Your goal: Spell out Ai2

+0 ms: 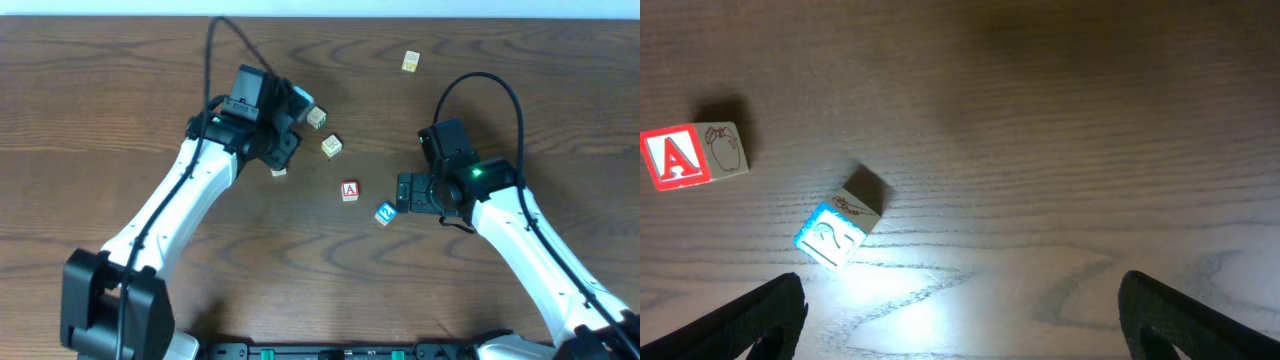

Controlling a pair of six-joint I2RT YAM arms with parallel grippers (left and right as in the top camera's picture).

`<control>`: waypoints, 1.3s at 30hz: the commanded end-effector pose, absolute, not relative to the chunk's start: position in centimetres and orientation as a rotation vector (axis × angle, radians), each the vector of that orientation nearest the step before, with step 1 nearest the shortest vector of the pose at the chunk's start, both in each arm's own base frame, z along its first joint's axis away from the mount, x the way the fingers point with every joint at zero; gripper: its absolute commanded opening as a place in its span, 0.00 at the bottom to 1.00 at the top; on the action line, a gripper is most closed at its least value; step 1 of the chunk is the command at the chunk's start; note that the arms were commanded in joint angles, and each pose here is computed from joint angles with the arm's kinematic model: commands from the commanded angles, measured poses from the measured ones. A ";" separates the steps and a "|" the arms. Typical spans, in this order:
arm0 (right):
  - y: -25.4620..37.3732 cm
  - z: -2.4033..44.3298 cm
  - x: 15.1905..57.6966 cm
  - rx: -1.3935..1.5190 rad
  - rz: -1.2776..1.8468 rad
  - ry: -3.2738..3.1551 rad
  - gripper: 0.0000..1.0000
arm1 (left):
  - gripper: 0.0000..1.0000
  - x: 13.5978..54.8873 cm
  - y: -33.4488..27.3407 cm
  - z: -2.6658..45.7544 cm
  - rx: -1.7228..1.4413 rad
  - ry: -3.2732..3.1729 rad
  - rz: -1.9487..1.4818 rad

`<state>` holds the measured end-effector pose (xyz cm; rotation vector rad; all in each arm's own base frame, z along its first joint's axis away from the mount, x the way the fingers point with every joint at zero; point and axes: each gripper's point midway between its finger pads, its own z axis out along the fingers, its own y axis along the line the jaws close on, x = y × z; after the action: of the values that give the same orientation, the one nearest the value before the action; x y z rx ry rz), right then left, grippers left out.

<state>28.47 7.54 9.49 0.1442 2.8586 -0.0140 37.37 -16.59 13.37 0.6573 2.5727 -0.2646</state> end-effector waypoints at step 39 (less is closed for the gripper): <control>7.1 9.4 27.6 0.150 -0.048 2.881 0.99 | 0.95 38.9 -18.4 4.5 -0.079 2.806 -0.220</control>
<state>27.71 7.30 9.28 0.1431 2.8898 -0.0316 39.05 -17.71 4.95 -0.1837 2.7806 -0.1857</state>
